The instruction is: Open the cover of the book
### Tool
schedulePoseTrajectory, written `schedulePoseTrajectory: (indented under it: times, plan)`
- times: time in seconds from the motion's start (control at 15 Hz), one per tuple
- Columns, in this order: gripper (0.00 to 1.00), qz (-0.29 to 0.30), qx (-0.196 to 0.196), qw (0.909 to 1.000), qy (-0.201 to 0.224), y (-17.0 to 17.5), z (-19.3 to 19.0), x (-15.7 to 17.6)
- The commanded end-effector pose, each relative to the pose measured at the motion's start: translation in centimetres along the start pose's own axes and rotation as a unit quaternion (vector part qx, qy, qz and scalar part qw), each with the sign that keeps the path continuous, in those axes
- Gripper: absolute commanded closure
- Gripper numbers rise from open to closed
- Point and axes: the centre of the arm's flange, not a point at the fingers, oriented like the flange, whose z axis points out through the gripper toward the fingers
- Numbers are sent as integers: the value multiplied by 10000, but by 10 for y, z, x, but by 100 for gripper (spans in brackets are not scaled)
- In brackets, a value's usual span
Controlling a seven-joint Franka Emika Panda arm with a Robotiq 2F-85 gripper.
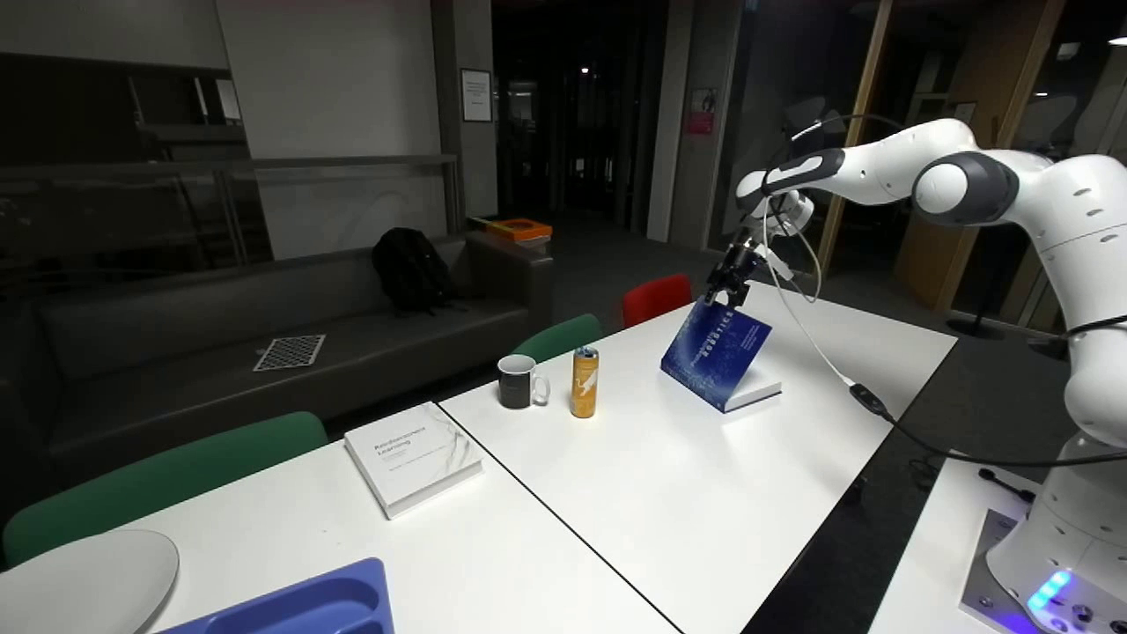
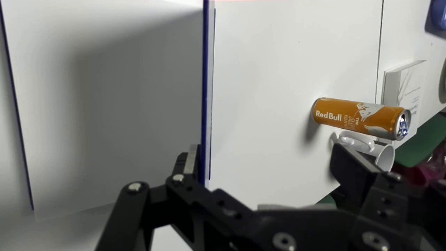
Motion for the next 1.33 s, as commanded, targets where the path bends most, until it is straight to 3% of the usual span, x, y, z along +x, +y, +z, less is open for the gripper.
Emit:
schedulePoseTrajectory:
  times: [0.0, 0.6, 1.27]
  plan:
    - [0, -38, -133, 9998, 137, -41, 7, -24]
    - [0, -462, -496, 9975, 191, -110, 40, -33]
    - [0, -740, -420, 9962, -173, -156, 71, -64]
